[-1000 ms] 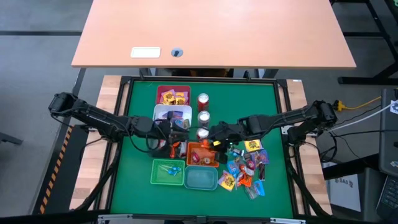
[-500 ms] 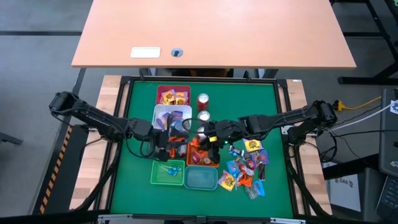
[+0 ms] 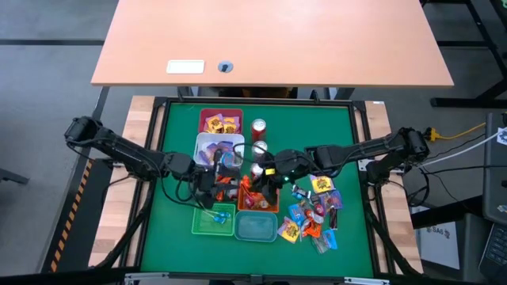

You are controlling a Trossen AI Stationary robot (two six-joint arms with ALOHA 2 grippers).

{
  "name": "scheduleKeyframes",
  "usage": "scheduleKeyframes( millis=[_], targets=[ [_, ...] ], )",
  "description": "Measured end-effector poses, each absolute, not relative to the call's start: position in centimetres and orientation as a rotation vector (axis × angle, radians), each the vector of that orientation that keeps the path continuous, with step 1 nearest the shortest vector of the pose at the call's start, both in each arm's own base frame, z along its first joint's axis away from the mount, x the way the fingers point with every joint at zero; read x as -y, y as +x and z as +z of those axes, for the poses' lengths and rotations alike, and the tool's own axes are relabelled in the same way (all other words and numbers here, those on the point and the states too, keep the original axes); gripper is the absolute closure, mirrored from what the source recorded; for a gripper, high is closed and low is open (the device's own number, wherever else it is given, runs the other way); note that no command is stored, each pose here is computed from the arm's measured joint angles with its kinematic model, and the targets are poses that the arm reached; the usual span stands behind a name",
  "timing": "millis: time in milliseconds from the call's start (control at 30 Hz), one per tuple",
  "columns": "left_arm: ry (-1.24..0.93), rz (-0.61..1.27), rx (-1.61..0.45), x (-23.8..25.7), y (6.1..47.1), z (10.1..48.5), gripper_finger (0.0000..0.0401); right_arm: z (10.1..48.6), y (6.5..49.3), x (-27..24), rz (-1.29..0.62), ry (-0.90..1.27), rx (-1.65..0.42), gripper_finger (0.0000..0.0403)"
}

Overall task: Sort candy
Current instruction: Put the orange chocolate into the black bin

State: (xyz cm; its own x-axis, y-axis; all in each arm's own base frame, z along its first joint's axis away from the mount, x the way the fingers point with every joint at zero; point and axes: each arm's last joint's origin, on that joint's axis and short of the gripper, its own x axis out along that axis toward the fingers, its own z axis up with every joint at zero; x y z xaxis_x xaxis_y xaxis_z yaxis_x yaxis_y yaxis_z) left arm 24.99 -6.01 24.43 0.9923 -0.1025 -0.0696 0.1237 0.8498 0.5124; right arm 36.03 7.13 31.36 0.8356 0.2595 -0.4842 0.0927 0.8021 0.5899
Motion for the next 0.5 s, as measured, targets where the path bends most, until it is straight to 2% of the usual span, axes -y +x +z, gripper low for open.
scheduleKeyframes(
  millis=[500],
  targets=[
    [0.539,-0.107,-0.004,6.16,25.66,24.13,0.0278,31.16,35.88,-7.28,0.083,0.766,-0.635,0.0327]
  ],
)
